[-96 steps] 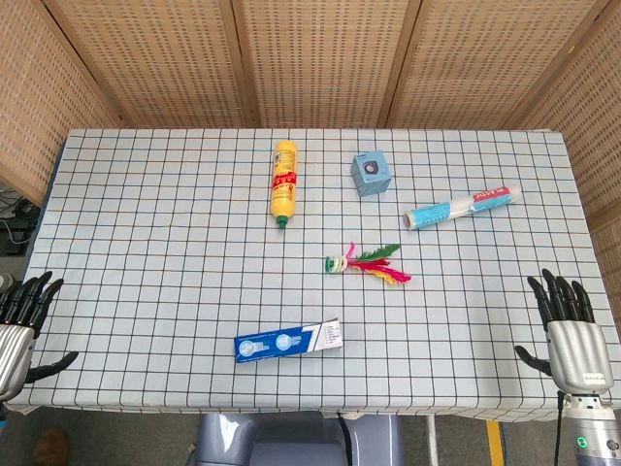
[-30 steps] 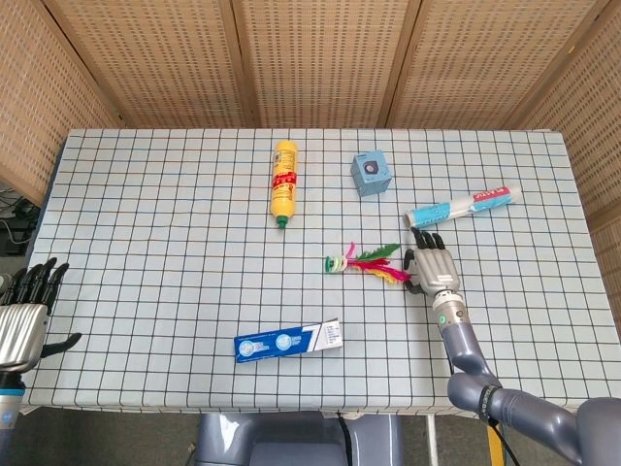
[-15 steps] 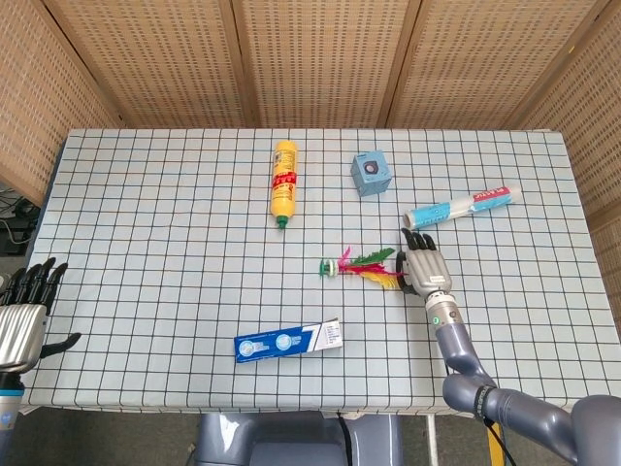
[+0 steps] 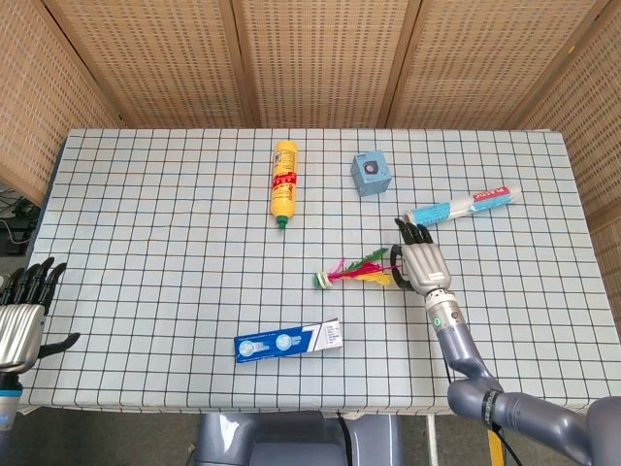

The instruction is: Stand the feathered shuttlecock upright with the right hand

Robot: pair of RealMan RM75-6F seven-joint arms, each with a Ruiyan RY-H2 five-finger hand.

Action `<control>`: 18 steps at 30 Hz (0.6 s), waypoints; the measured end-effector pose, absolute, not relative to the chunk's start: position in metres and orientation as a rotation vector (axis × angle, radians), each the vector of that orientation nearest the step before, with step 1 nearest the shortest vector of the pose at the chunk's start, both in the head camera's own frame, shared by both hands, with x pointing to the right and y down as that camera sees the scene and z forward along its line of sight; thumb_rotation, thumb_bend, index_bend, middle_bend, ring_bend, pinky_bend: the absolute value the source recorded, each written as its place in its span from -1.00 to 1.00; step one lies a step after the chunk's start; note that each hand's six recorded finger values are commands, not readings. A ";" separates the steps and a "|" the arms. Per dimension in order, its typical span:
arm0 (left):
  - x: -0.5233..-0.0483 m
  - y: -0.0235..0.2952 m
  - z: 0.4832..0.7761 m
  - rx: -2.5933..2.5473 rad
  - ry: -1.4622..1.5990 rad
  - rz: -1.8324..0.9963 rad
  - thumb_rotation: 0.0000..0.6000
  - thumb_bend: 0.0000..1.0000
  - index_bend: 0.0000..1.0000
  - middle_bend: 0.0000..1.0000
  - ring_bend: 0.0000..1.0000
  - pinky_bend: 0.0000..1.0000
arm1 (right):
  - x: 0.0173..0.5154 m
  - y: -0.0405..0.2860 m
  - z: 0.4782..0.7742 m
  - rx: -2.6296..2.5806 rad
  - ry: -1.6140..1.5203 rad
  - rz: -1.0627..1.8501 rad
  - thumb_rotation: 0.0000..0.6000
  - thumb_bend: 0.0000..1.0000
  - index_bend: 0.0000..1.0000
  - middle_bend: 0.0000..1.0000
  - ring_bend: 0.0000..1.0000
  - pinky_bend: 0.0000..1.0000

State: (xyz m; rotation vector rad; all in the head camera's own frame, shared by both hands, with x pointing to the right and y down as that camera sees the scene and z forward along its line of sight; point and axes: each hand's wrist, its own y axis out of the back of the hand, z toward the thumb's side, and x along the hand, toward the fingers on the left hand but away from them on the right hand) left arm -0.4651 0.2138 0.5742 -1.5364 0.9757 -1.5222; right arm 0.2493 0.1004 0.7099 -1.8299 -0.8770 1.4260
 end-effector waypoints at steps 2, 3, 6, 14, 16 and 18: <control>-0.465 0.214 0.573 -1.538 0.976 -1.519 1.00 -1.00 -1.00 -1.00 -1.00 -1.00 | 0.248 0.098 0.700 -1.823 -0.874 1.394 1.00 0.46 0.53 -0.96 -1.00 -1.00; -0.465 0.214 0.573 -1.540 0.977 -1.517 1.00 -1.00 -1.00 -1.00 -1.00 -1.00 | 0.247 0.097 0.693 -1.817 -0.871 1.373 1.00 0.46 0.53 -0.96 -1.00 -1.00; -0.464 0.215 0.572 -1.546 0.975 -1.512 1.00 -1.00 -1.00 -1.00 -1.00 -1.00 | 0.247 0.094 0.676 -1.790 -0.859 1.327 1.00 0.46 0.54 -0.96 -1.00 -1.00; -0.464 0.216 0.570 -1.550 0.982 -1.504 1.00 -1.00 -1.00 -1.00 -1.00 -1.00 | 0.255 0.088 0.651 -1.725 -0.847 1.290 1.00 0.45 0.54 -0.94 -1.00 -1.00; -0.464 0.216 0.570 -1.551 0.981 -1.503 1.00 -1.00 -1.00 -1.00 -1.00 -1.00 | 0.257 0.086 0.646 -1.714 -0.848 1.286 1.00 0.45 0.54 -0.94 -1.00 -1.00; -0.464 0.216 0.570 -1.552 0.980 -1.505 1.00 -1.00 -1.00 -1.00 -1.00 -1.00 | 0.259 0.085 0.643 -1.700 -0.843 1.280 1.00 0.45 0.54 -0.94 -1.00 -1.00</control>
